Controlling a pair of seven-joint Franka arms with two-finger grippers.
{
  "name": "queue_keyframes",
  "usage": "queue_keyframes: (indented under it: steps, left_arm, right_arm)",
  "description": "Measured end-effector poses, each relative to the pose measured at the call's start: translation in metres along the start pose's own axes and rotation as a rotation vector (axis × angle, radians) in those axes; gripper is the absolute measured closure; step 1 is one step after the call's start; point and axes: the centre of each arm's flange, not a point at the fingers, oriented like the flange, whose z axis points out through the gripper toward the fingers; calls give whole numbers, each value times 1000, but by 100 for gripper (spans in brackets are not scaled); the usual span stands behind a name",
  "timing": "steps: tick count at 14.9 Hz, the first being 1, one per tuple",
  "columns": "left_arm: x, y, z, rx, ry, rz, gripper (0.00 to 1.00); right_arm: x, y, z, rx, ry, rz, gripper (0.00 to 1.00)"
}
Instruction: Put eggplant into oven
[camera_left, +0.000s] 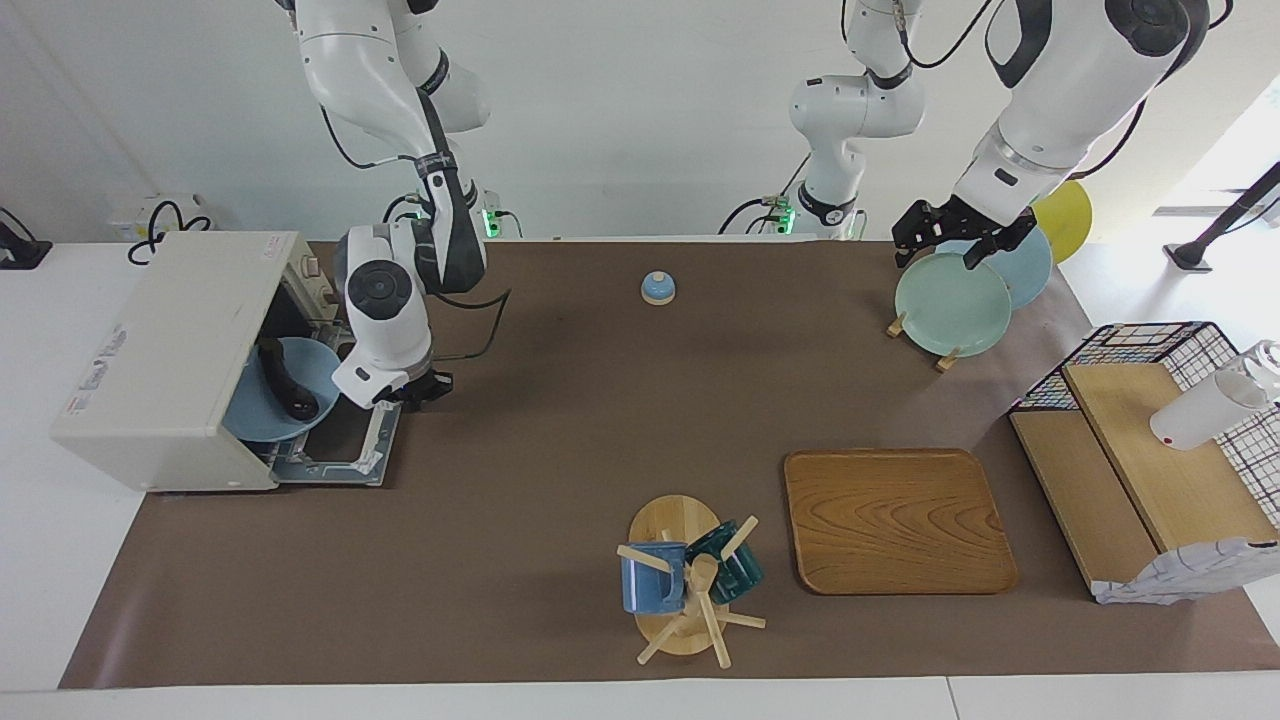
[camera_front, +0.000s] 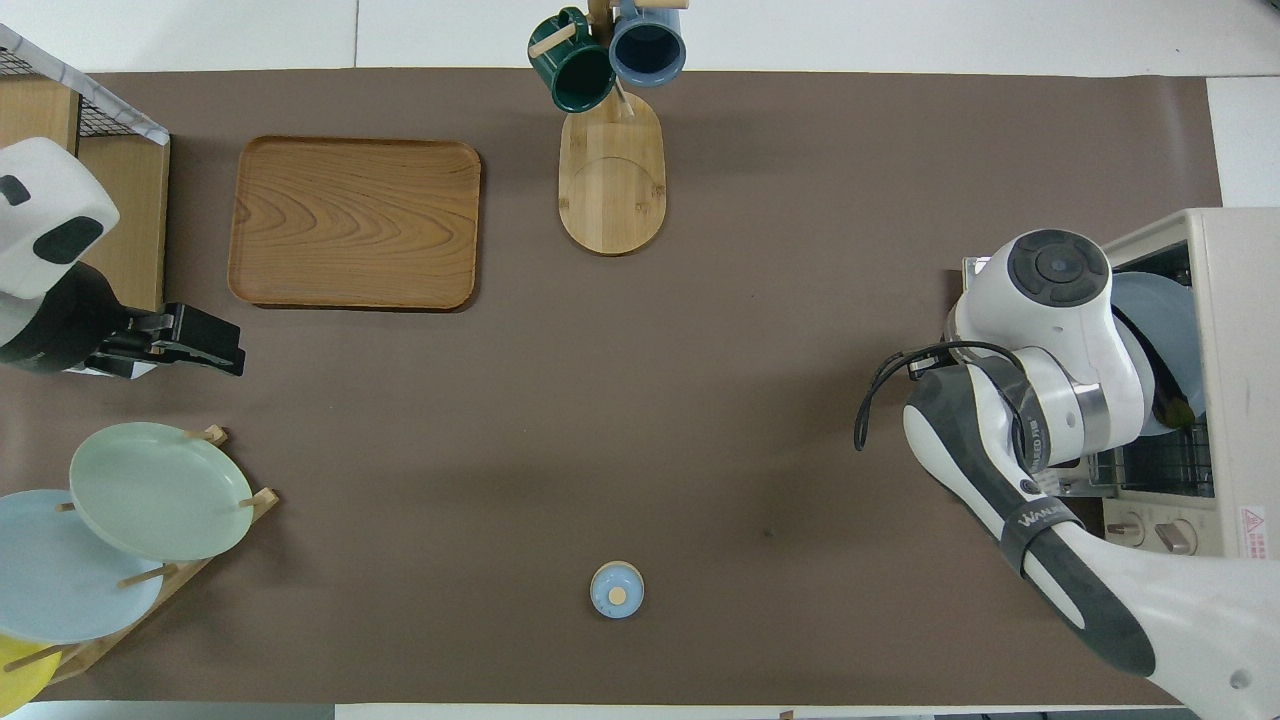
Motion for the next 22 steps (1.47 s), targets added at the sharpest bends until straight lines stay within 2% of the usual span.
queue_keyframes:
  steps: [6, 10, 15, 18, 21, 22]
  left_arm:
    - [0, 0, 0, 0, 0, 0, 0]
    - [0, 0, 0, 0, 0, -1, 0]
    - [0, 0, 0, 0, 0, -1, 0]
    - [0, -1, 0, 0, 0, -1, 0]
    - [0, -1, 0, 0, 0, -1, 0]
    - [0, -1, 0, 0, 0, -1, 0]
  right_arm:
    - [-1, -3, -3, -61, -1, -54, 99]
    - [1, 7, -44, -77, -35, -102, 99]
    - [-16, 80, -124, -82, -39, -131, 98]
    - [-28, 133, -140, -92, -27, -139, 96]
    - [-32, 153, -144, -92, -28, -140, 94]
    - [-33, 151, -149, -83, -31, -137, 88]
